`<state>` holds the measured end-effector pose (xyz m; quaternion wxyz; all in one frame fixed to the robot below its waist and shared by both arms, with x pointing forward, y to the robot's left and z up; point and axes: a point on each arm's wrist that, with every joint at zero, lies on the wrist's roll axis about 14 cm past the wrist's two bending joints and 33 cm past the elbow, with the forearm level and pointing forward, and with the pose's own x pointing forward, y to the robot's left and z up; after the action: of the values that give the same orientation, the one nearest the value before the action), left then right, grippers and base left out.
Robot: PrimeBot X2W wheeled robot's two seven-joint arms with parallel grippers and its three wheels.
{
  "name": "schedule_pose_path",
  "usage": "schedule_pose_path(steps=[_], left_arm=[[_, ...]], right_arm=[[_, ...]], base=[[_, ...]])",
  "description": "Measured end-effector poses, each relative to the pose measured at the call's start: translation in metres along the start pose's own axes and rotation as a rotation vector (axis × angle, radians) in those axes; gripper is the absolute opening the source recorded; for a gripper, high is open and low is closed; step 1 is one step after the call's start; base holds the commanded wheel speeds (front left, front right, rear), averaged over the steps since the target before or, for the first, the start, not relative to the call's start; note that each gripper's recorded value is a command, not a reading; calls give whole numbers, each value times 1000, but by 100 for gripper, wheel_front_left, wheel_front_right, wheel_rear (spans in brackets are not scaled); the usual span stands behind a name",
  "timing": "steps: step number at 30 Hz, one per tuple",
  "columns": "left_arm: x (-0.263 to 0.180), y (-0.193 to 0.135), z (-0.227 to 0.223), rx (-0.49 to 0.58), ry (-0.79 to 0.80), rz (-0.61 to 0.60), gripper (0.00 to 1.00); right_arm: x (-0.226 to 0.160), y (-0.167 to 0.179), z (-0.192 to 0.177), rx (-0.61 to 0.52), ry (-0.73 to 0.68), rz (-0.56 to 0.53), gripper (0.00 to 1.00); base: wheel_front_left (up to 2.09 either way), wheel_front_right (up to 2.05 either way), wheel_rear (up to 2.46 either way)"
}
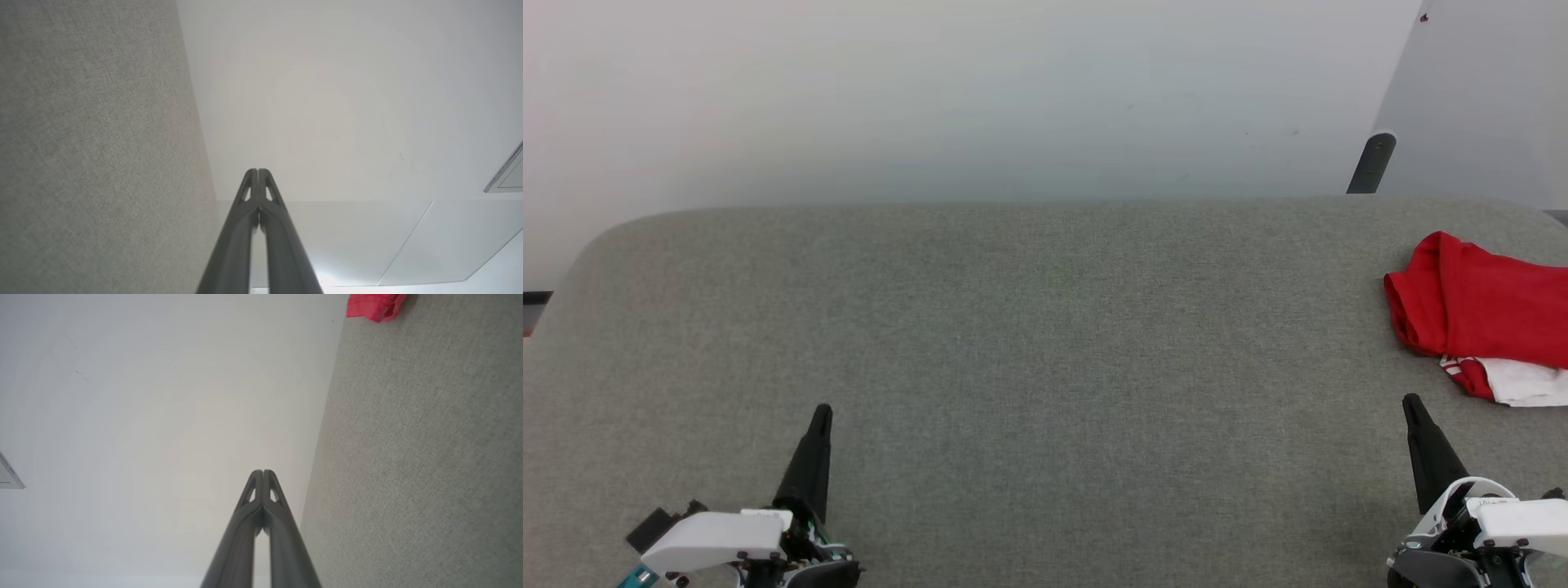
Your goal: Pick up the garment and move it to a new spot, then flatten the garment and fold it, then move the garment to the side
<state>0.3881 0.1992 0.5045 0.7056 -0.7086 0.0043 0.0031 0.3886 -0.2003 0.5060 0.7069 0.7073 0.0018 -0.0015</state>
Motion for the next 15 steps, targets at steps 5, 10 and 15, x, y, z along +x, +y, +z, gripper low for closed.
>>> schedule_pose_path(steps=[5, 10, 15], left_arm=[[0, 0, 0, 0, 0, 0, 0], [0, 0, 0, 0, 0, 0, 0], [0, 0, 0, 0, 0, 0, 0]], right_arm=[[0, 0, 0, 0, 0, 0, 0], [0, 0, 0, 0, 0, 0, 0], [0, 0, 0, 0, 0, 0, 0]], base=[[0, 0, 0], [0, 0, 0], [0, 0, 0]])
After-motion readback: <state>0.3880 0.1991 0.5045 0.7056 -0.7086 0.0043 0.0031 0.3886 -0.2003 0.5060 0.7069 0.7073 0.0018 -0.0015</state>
